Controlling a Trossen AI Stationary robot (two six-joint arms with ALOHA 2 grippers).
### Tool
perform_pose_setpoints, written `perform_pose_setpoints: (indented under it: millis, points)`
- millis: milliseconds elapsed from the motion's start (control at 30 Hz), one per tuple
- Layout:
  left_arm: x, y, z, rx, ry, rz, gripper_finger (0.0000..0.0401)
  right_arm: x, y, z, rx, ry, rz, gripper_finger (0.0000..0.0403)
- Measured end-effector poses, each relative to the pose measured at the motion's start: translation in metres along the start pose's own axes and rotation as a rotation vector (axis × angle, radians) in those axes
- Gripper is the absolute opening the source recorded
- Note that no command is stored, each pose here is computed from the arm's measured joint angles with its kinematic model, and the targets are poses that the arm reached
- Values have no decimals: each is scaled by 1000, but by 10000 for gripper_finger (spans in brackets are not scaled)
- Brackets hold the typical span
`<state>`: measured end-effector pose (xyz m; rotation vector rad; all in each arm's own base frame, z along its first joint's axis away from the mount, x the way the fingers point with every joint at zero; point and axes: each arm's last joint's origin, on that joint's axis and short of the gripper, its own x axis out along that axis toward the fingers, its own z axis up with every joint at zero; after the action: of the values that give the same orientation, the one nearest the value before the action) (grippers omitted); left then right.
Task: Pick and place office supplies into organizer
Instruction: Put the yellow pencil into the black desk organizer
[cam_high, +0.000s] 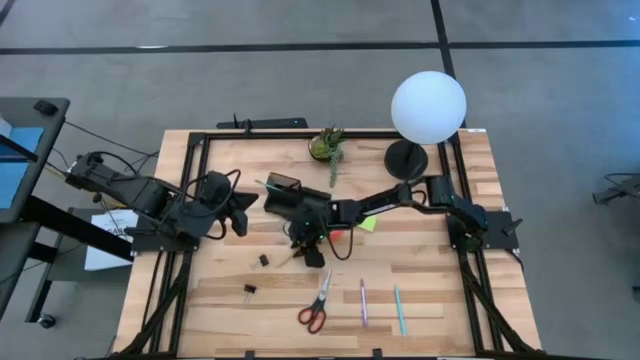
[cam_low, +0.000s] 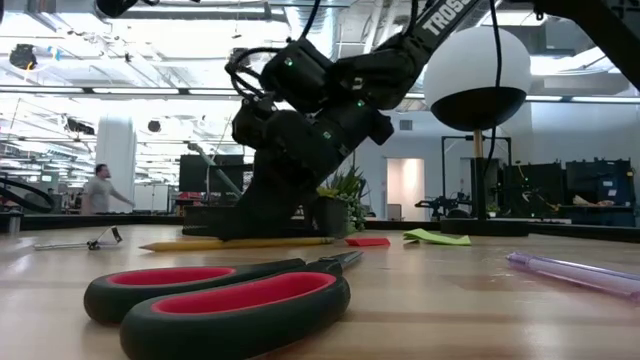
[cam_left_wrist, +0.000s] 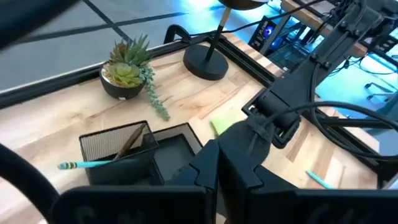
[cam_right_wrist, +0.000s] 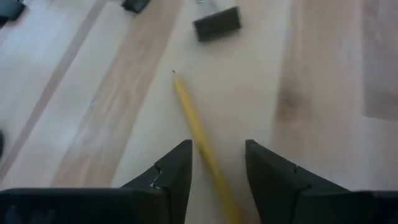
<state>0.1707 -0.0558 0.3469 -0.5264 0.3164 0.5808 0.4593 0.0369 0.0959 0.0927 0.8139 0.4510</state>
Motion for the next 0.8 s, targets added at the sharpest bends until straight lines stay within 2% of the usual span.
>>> perform_pose_setpoints:
  millis: [167,400,533,667,800]
  points:
    - [-2,-4,0,-22,-7,-37,0,-13,12,9,-59,18,-30,133]
    - [1,-24,-6,-10,-29,-107,0,-73,21,41,-76,-13,-62,131]
    - [13,-41,-26,-3,35,-123,0,-111,37,52,-120,-7,5,116]
    - [28,-59,-50,-58,103,-129,1,-153,46,57,-96,17,35,92]
    - [53,-80,-78,-59,198,-159,21,-206,60,64,-108,-15,55,68]
